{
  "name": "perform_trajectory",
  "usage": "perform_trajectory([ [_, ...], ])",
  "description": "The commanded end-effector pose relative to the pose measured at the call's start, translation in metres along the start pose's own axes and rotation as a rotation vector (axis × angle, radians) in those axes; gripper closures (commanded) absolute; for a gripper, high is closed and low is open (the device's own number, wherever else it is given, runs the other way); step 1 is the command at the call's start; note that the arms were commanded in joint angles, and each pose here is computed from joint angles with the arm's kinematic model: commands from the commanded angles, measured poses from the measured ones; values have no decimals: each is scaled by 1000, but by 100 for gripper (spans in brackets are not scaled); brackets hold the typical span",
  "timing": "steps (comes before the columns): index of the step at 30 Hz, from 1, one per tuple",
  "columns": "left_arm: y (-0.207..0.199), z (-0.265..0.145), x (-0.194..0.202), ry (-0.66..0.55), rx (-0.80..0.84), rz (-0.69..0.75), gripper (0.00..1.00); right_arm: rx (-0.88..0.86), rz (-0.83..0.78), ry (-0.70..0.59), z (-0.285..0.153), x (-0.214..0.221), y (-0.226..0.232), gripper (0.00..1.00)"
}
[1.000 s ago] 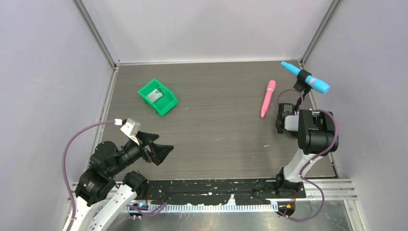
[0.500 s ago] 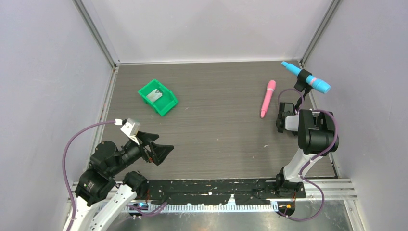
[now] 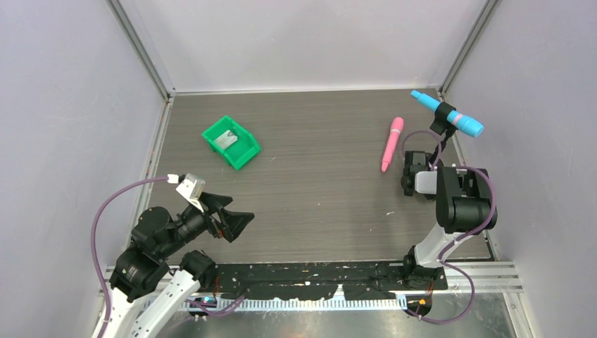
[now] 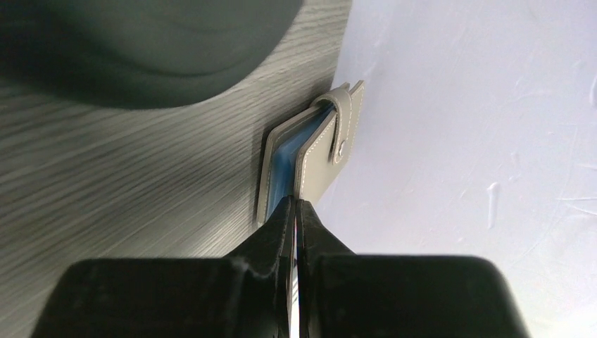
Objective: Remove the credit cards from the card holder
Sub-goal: Pick up the card holder from the corner of the board, then place the card holder at the center of the board.
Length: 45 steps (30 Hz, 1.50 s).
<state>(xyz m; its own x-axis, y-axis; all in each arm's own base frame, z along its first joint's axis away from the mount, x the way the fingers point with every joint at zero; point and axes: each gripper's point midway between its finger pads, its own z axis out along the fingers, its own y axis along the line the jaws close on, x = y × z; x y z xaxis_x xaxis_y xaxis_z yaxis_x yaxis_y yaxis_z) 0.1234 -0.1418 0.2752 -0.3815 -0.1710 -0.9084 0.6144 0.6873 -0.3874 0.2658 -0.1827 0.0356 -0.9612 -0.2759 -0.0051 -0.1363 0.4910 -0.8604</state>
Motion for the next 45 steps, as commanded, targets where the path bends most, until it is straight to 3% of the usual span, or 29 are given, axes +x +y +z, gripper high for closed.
perform_trajectory([
  [1,-4,-2,-5,-26,26,24,1,-38,-40,-89,-24,-15,9,95],
  [5,-3,-1,-5,-26,18,24,1,-104,-144,-126,-50,-25,25,95],
  [11,7,-4,-7,-33,-41,29,1,-273,-94,-149,-91,-37,41,95],
  [18,21,-8,-11,-63,-128,37,1,-498,-190,-251,-152,-39,58,95],
  [30,38,-14,-14,-95,-222,25,1,-1022,-329,-516,-320,-48,62,95],
  [34,45,-15,-13,-111,-268,-21,1,-1064,-285,-708,-375,-56,82,95],
  [39,45,-9,5,-58,-266,-118,1,-980,-240,-942,-418,-61,134,95],
  [45,43,-3,25,57,-269,-199,1,-767,-350,-1024,-422,-45,197,94],
])
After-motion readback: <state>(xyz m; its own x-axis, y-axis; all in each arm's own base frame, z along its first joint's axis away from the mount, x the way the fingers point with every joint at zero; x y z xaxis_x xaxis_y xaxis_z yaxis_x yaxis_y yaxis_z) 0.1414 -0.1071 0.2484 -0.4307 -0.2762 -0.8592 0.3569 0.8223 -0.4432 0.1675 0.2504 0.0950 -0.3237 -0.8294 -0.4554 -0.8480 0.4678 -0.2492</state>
